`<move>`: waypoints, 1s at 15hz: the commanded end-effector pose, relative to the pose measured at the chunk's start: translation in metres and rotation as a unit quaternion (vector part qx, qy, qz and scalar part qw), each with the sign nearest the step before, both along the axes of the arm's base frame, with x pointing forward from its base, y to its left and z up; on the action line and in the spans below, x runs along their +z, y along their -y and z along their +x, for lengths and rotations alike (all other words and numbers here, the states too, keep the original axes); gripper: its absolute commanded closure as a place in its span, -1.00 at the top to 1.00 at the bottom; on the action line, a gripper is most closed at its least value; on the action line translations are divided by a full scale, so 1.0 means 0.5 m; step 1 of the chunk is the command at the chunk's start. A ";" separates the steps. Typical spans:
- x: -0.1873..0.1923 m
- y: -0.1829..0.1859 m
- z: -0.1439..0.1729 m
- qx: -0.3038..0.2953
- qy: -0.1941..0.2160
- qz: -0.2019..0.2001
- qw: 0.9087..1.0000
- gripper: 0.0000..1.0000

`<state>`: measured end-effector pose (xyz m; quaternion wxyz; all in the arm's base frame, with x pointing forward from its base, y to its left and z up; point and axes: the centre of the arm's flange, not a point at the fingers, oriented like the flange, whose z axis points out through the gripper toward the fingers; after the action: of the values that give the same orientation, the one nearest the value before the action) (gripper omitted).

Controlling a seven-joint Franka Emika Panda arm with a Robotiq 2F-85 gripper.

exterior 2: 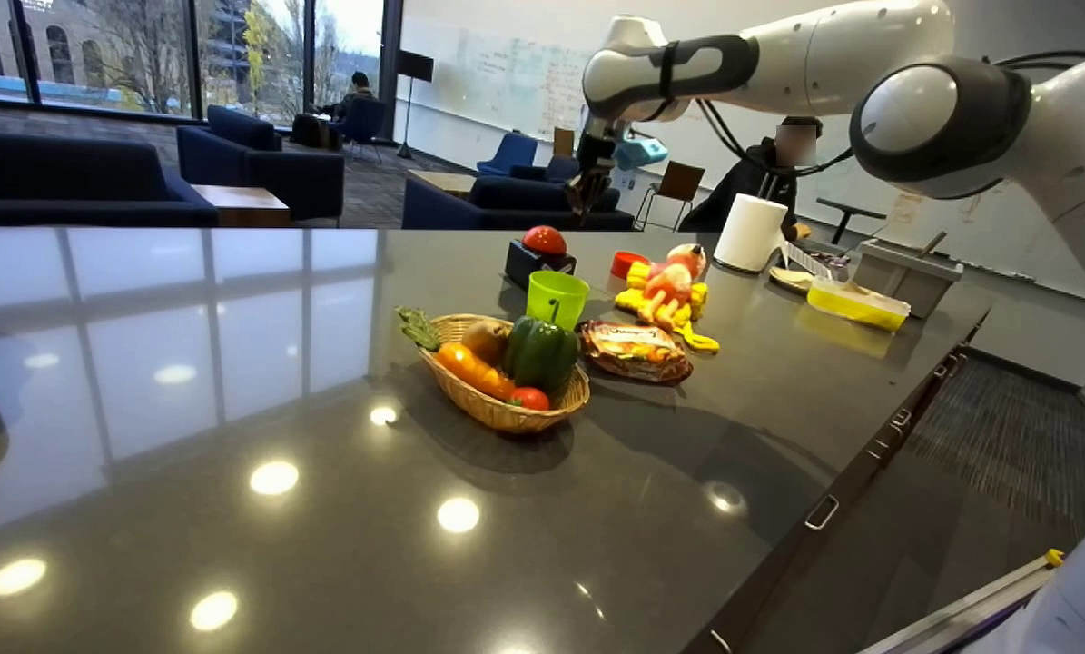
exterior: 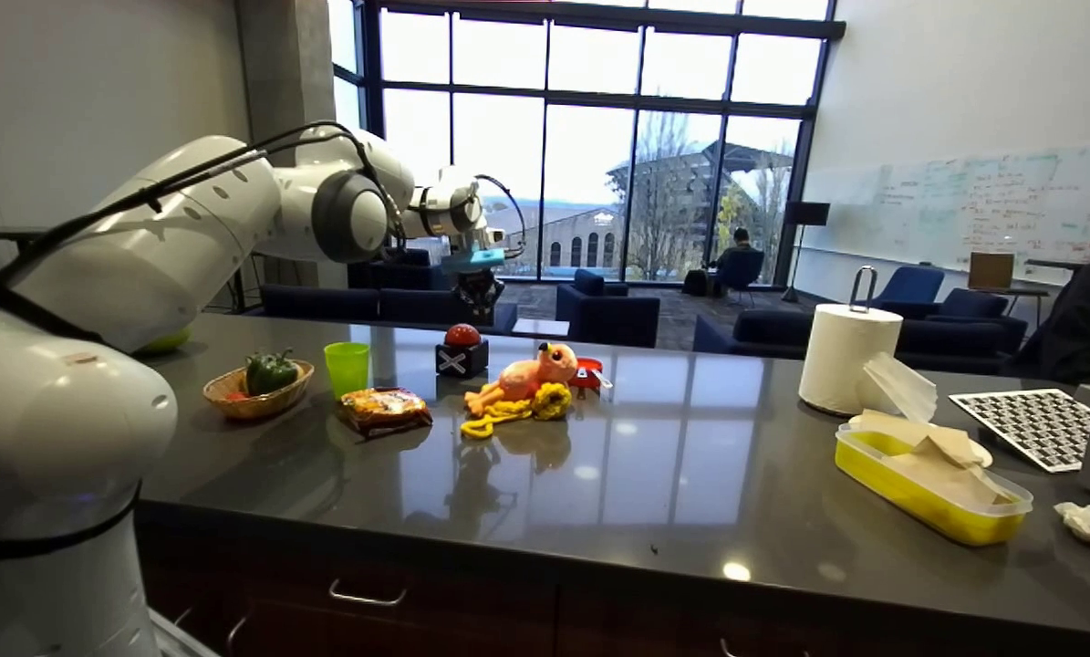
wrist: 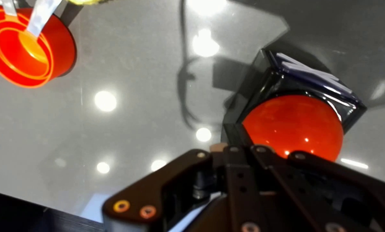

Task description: Press the big orange button

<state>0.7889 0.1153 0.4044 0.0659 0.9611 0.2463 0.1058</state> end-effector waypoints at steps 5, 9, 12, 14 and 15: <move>0.053 -0.068 -0.040 0.030 0.011 0.026 0.999 -1.00; 0.021 -0.081 -0.032 0.037 -0.003 0.041 0.998 -1.00; -0.016 -0.077 -0.023 0.034 -0.018 0.053 0.998 -1.00; -0.046 -0.069 -0.018 0.031 -0.029 0.059 0.997 -1.00; -0.063 -0.065 -0.018 0.030 -0.035 0.062 0.997 -1.00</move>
<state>0.7793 0.1562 0.3887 0.0123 0.9589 0.2667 0.0955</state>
